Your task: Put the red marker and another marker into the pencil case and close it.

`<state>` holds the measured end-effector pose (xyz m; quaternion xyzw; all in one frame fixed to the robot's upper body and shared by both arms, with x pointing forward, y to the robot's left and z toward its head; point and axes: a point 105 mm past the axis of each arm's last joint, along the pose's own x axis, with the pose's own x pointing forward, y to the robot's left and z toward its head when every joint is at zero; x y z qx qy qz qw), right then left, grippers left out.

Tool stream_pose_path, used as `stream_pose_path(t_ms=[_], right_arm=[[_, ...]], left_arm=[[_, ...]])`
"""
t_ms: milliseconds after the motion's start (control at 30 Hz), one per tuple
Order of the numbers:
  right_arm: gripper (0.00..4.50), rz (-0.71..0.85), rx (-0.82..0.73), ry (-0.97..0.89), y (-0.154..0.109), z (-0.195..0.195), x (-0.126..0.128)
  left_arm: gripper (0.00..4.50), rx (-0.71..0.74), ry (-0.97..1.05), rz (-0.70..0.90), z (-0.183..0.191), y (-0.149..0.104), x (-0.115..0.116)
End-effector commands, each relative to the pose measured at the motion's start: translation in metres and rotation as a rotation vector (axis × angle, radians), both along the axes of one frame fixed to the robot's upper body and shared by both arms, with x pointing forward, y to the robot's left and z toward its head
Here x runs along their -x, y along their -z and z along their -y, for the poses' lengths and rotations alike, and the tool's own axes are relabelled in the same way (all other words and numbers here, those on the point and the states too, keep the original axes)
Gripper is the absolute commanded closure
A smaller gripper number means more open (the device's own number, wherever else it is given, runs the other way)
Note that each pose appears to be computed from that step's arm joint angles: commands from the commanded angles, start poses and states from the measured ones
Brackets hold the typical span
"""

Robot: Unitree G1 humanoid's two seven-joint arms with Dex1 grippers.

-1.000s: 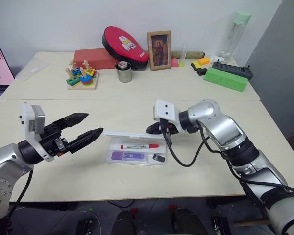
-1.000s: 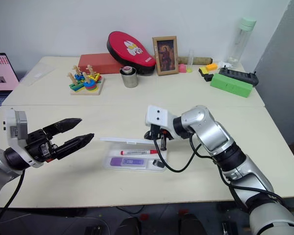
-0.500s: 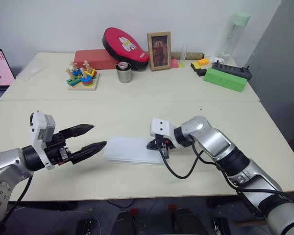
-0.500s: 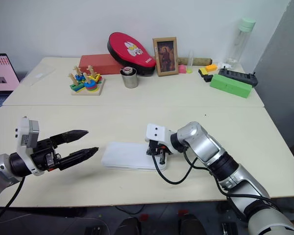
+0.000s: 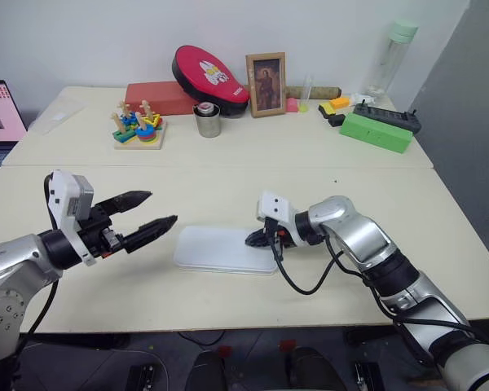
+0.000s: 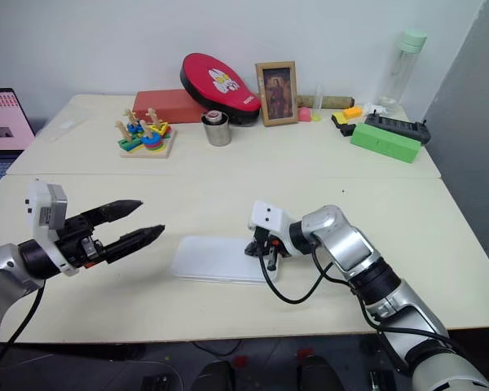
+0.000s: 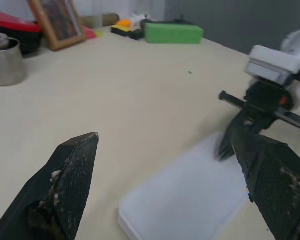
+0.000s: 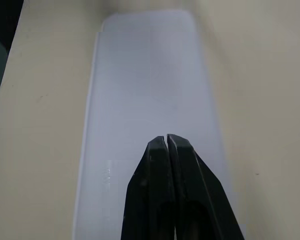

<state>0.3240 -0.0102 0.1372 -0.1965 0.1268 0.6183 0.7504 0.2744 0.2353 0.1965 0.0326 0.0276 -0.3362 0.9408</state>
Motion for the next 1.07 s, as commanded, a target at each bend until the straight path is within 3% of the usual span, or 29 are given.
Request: stream_pose_path(t_ms=[33,100,200,367,433,733,1067], right_arm=[[4.46,0.150,-0.241,0.182,-0.063,0.026,-0.025],[4.46,0.168,-0.281,0.271,-0.071,0.041,-0.036],[3.98,0.141,-0.267,0.437,-0.064,0.081,-0.052],[2.77,0.129,-0.223,0.522,-0.061,0.115,-0.054],[2.14,0.126,-0.217,0.531,-0.061,0.118,-0.052],[0.08,0.113,-0.214,0.546,-0.060,0.124,-0.047],[0.04,0.089,-0.202,0.534,-0.054,0.128,-0.040]], left_arm=[[0.00,-0.054,-0.207,0.062,-0.029,-0.001,-0.024],[0.00,-0.071,-0.274,0.073,-0.040,0.001,-0.032],[0.00,-0.098,-0.345,0.080,-0.057,0.005,-0.043],[0.00,-0.133,-0.357,0.079,-0.068,0.004,-0.054],[0.00,-0.150,-0.364,0.072,-0.074,0.004,-0.054],[0.00,-0.163,-0.331,0.041,-0.076,0.006,-0.056],[0.00,-0.149,-0.331,0.009,-0.074,0.012,-0.049]])
